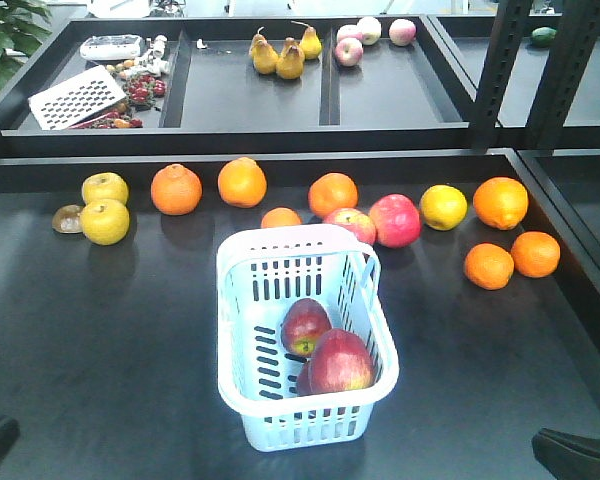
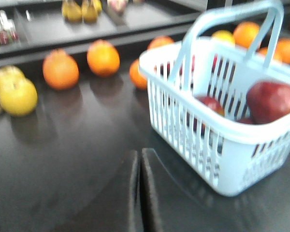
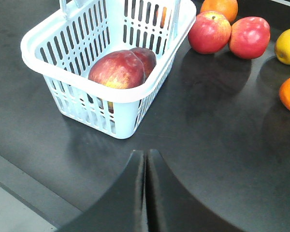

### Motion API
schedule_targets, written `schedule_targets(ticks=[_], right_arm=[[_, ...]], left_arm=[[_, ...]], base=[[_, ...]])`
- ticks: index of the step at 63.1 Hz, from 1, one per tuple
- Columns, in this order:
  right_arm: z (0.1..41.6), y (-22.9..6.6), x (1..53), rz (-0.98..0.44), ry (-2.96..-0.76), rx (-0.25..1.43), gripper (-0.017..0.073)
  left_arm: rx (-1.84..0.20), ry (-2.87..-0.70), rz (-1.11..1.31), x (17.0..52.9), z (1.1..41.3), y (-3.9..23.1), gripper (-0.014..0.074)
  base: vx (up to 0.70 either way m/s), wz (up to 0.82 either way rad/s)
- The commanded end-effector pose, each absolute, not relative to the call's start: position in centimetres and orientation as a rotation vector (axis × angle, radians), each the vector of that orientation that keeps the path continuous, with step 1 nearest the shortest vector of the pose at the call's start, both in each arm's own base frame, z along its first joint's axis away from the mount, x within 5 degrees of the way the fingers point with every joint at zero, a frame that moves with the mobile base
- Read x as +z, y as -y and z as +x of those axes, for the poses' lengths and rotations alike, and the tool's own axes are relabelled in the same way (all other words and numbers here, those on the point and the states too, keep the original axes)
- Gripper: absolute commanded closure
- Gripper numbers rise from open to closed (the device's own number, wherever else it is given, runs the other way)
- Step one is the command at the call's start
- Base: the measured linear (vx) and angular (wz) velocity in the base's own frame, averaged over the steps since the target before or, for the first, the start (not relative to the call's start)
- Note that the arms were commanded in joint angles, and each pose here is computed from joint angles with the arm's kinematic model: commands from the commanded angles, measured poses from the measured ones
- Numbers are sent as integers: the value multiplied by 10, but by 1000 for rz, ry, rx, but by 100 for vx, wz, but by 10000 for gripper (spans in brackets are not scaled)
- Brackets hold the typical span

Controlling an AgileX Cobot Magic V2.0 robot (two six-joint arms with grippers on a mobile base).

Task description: Pick three apples into basket with both arms

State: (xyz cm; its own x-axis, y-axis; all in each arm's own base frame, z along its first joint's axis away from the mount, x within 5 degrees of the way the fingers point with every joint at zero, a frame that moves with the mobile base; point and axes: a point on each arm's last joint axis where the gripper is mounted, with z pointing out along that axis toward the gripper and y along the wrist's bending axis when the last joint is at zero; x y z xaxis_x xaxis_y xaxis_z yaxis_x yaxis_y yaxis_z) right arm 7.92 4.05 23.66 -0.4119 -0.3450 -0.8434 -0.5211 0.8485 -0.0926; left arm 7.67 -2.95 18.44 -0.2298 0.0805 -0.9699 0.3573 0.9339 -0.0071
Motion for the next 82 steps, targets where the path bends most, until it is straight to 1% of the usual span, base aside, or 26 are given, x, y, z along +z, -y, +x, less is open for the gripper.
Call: schedule_targets(ticks=[1,17,28,42,82], right_arm=[[84,-41,249,-600,-1968,216,564],[84,-41,249,-600,-1969,217,564],[84,-41,249,-600,-1969,217,564],[84,-41,249,-600,-1969,217,564],[84,-41,249,-600,-1969,217,564]], left_arm=[[-246,-1701,273,190,74,25,600],[-58,-1587,122,198,65,7,600],[29,-1526,30,200,55,0,600],[25,-1528,-129,200,55,-5,600],[22,-1540,-135,199,55,-5,600]], base=[[0,0],[0,0],[0,0],[0,0],[0,0]])
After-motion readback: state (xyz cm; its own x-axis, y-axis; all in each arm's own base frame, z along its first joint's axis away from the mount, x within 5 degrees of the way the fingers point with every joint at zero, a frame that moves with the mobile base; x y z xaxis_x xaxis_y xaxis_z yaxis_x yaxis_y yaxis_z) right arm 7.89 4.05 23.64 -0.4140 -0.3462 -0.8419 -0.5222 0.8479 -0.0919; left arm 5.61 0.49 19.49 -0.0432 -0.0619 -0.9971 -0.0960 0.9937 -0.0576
